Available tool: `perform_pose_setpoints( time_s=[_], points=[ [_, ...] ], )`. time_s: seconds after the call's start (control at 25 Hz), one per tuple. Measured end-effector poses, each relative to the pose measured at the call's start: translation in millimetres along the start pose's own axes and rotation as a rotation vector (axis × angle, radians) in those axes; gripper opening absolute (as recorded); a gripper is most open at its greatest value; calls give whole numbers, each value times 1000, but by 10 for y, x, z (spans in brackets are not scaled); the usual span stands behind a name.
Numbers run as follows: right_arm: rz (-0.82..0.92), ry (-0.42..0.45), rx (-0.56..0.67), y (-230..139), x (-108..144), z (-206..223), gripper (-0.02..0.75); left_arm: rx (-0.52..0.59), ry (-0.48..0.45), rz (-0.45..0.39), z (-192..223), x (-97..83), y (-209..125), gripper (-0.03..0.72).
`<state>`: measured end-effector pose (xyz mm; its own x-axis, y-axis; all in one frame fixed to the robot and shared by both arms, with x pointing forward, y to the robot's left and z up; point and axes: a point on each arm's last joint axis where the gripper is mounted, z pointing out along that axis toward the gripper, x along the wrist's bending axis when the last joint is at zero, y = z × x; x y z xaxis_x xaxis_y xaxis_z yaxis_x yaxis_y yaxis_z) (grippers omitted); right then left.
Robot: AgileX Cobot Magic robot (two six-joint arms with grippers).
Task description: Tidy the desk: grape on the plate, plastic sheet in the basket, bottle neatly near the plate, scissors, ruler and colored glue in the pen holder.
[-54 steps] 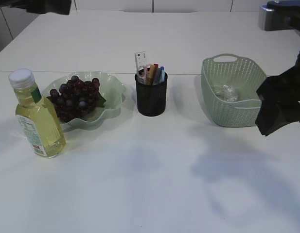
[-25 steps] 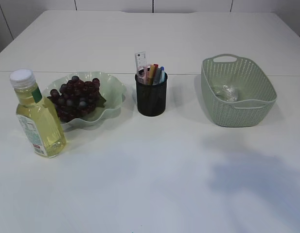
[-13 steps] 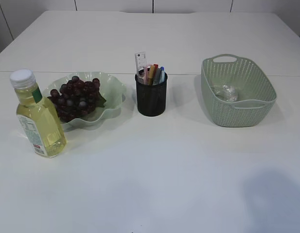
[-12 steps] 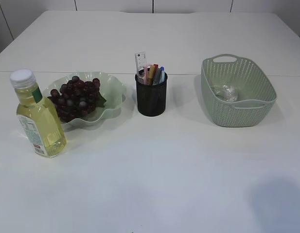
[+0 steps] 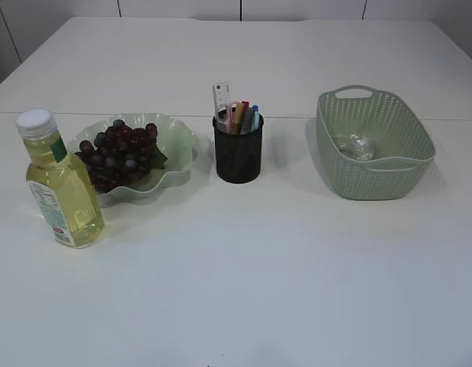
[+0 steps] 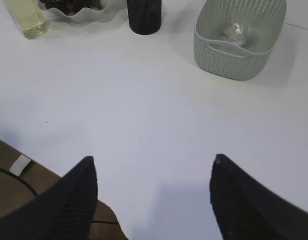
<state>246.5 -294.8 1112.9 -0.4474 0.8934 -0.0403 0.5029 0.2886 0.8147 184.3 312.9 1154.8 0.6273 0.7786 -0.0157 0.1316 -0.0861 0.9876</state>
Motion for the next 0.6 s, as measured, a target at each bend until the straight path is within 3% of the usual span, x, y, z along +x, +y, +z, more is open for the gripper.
perform_pose_setpoints(
  time_s=[0.12,0.6],
  points=[
    [-17,-2,-38,-139,7,-41,549,0,0,1,-8,-4,-180,545],
    [-35,-30,-82,-497,2,-40,549,242,52,56,299,104,-577,545]
  ],
)
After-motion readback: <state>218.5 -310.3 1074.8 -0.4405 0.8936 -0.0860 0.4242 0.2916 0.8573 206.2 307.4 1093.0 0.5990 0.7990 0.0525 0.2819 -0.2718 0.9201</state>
